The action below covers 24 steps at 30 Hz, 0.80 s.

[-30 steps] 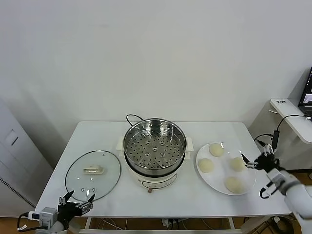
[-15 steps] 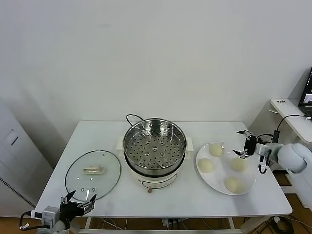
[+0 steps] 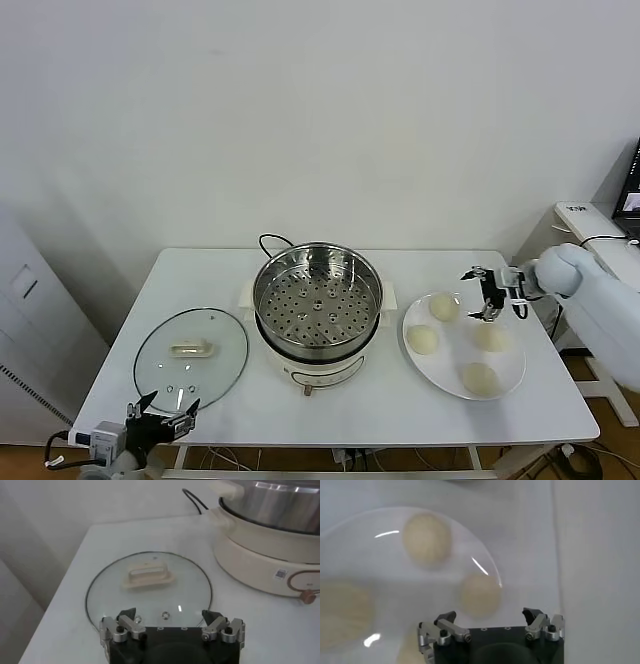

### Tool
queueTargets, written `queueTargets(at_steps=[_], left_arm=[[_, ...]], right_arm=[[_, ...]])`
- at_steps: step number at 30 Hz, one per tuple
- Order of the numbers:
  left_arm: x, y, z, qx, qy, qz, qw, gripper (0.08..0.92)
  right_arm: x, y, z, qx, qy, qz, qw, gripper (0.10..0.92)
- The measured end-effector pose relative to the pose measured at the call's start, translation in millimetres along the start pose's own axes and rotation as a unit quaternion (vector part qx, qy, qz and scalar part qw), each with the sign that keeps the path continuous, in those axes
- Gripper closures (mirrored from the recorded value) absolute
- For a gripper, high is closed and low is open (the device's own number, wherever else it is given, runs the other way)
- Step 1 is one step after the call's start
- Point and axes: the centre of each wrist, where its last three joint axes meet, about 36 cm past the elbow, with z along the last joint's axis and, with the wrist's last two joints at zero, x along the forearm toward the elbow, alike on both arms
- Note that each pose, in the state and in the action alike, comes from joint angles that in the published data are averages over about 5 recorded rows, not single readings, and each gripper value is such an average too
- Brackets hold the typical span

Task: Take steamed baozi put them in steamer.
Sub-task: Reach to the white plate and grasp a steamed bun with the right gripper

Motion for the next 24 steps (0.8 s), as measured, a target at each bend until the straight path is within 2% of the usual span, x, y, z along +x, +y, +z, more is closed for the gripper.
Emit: queueTargets(at_steps=[16, 19, 24], left_arm=[[-2.8, -3.3, -0.1, 0.001, 0.002, 0.006, 1.0, 0.177], [-3.0, -4.2, -0.2, 0.001, 0.002, 0.007, 1.0, 0.177], [-2.3, -4.6, 0.1, 0.002, 0.002, 0.007, 1.0, 0.177]], right_arm=[[-51.3, -18.6, -22.8, 0.019, 0.027, -0.042, 0.999, 0.205], [-55.1, -19.9, -24.7, 0.02, 0.031, -0.046, 0.998, 0.247], [-58.2, -21.8, -26.8, 0.022, 0.038, -0.05, 0.998, 0.386]])
